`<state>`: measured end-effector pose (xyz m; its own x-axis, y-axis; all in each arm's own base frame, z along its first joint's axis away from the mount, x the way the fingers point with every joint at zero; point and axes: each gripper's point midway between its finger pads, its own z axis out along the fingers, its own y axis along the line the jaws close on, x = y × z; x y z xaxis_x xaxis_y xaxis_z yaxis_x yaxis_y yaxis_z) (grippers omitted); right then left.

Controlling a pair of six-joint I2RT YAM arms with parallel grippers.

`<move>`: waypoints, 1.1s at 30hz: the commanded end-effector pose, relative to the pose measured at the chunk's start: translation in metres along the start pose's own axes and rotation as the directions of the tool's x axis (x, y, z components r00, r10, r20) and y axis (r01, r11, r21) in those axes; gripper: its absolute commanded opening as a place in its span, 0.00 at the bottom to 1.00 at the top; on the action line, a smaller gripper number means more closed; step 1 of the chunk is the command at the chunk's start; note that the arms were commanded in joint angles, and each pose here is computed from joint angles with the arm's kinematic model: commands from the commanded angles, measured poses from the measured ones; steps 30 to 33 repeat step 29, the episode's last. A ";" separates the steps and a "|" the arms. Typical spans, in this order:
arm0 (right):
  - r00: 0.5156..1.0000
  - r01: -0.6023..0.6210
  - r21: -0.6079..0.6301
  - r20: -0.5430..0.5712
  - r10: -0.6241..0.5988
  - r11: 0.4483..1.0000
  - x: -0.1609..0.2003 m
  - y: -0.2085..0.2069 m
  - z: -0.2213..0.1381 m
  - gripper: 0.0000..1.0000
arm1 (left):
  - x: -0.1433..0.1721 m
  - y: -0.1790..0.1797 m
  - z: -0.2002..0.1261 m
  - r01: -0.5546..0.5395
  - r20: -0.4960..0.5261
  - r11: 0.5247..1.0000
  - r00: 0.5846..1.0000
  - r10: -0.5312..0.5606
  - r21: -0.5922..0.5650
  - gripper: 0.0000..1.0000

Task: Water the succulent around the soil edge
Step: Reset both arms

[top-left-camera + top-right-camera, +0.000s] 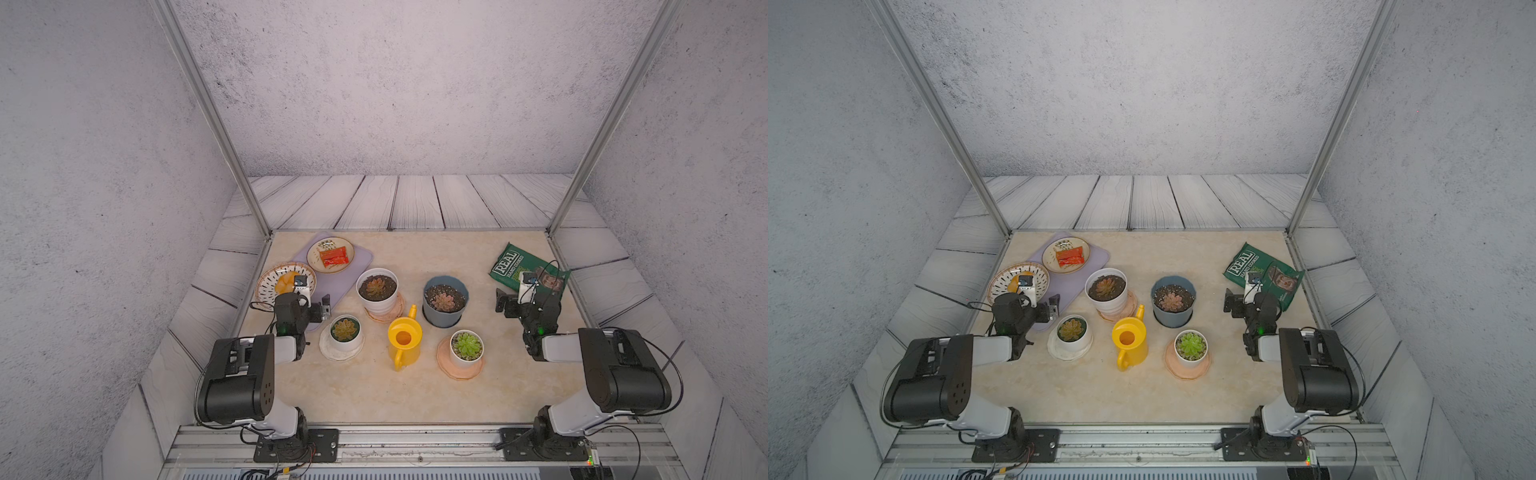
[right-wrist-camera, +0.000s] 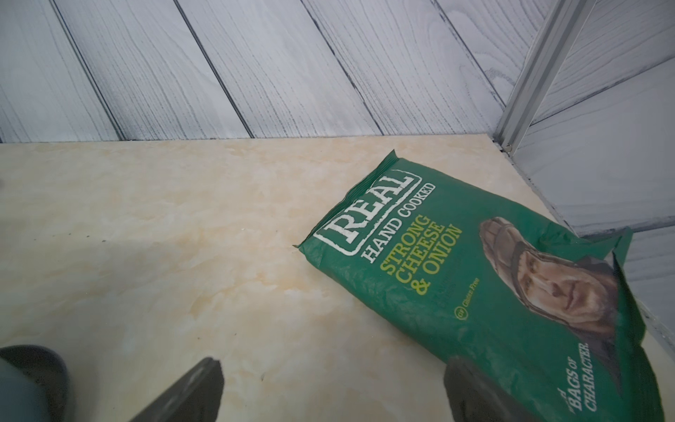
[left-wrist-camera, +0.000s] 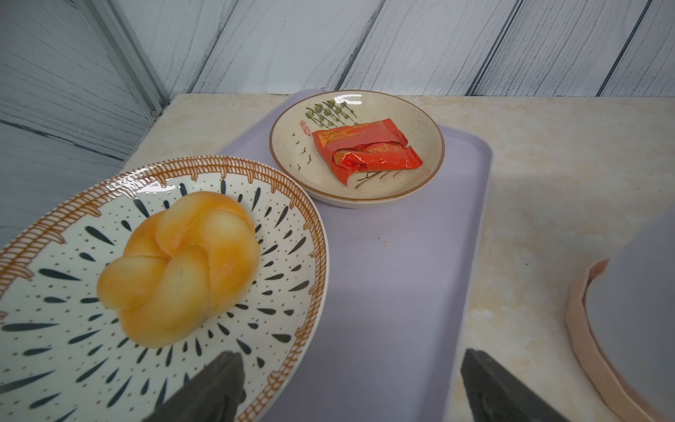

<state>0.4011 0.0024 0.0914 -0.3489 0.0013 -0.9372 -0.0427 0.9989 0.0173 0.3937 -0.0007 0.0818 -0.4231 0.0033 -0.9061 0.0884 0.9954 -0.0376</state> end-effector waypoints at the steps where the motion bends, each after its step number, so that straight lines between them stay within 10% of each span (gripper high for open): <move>1: 1.000 -0.029 0.081 -0.002 0.029 0.996 0.001 -0.015 0.000 0.99 | -0.013 0.002 0.002 -0.011 0.035 1.000 0.999 0.011 0.000 1.00; 33: 0.999 -0.048 0.138 0.021 0.046 0.989 0.001 -0.024 -0.004 0.99 | -0.013 0.002 0.002 -0.012 0.034 1.000 0.999 0.012 -0.001 1.00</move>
